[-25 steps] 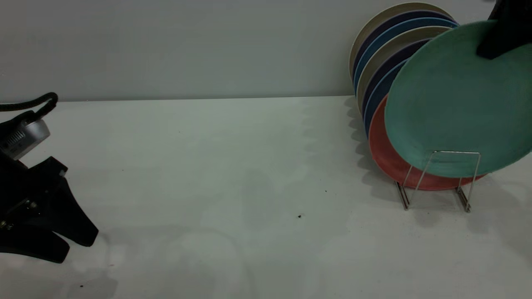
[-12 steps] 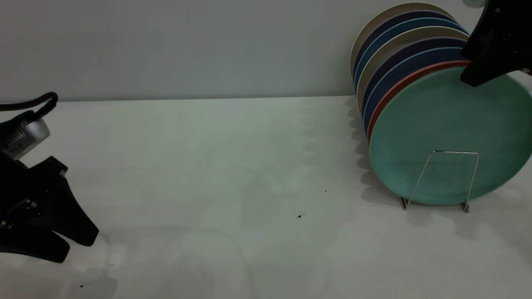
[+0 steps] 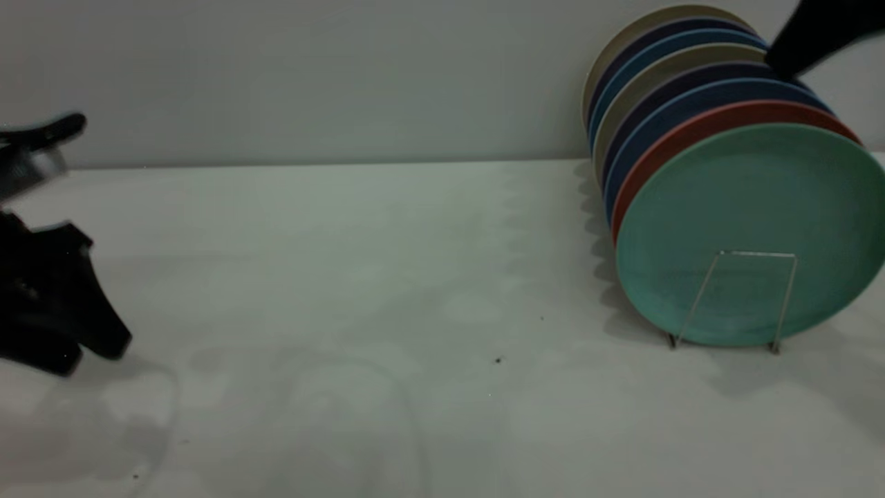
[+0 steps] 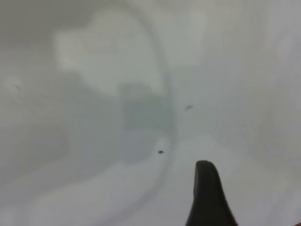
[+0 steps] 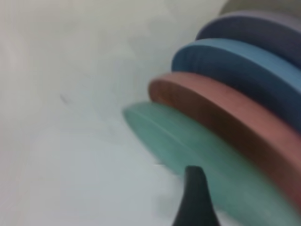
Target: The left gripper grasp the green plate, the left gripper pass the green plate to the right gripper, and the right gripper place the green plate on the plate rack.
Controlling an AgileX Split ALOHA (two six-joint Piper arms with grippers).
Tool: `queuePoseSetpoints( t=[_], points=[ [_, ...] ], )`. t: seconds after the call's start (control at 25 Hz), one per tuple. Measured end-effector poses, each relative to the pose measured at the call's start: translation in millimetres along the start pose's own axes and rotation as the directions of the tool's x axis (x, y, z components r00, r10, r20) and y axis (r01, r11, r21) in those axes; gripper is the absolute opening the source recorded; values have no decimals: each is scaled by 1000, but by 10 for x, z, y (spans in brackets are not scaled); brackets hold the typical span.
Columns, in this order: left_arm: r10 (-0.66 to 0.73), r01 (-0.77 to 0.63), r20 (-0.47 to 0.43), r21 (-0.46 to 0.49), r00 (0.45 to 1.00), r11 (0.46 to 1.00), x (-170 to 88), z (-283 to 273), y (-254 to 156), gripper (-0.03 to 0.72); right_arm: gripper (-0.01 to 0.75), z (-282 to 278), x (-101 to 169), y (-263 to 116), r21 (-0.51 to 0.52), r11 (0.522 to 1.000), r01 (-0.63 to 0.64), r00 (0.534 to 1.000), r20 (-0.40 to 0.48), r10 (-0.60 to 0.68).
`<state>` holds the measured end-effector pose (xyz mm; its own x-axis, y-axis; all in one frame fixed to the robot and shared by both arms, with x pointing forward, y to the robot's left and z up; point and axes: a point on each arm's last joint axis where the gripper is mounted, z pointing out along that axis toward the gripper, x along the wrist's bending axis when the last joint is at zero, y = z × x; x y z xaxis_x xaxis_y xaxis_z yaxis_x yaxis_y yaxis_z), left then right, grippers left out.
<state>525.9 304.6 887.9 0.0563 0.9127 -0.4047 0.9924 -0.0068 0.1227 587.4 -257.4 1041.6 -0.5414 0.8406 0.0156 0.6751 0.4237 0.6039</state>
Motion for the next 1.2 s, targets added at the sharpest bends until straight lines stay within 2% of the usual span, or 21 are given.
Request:
queuePoseSetpoints(
  t=[0.04,0.12,0.16,0.28,0.36,0.44,0.56,0.72,0.88,1.04,1.2],
  points=[
    [16,-16,-18,-1,1000,1000,-10,-69,32,508,585,-55,26,-4,10,994,-112,994,-7,112],
    [52,-50,-56,31,997,998,-33,-219,59,508,577,-194,87,-39,62,943,-327,945,-3,328],
    [54,-51,-76,44,996,998,-54,-313,73,508,571,-245,112,-75,103,916,-389,921,9,390],
    [66,-52,-179,83,982,995,-100,-646,77,508,547,-449,158,-225,244,883,-400,916,98,388],
    [54,-38,-245,68,968,997,-165,-902,40,508,525,-603,186,-325,330,850,-411,911,163,378],
    [41,-26,-290,54,956,998,-245,-1128,-61,508,501,-765,199,-374,346,838,-422,904,226,362],
    [44,-39,-314,23,949,999,-425,-1471,-278,508,471,-1064,273,-377,274,865,-421,897,265,353],
    [62,-82,-326,-49,943,995,-687,-1865,-712,508,459,-1428,514,-545,187,896,-404,902,247,355],
    [50,-124,-352,-192,935,974,-877,-2065,-1274,508,459,-1690,800,-928,139,918,-371,912,238,333],
    [-4,-142,-362,-375,932,916,-1003,-2124,-1856,508,459,-1844,1042,-1321,80,936,-343,918,241,315],
    [-45,-164,-356,-536,933,828,-1069,-2098,-2328,508,459,-1971,1258,-1680,-13,955,-298,923,251,291]
  ],
)
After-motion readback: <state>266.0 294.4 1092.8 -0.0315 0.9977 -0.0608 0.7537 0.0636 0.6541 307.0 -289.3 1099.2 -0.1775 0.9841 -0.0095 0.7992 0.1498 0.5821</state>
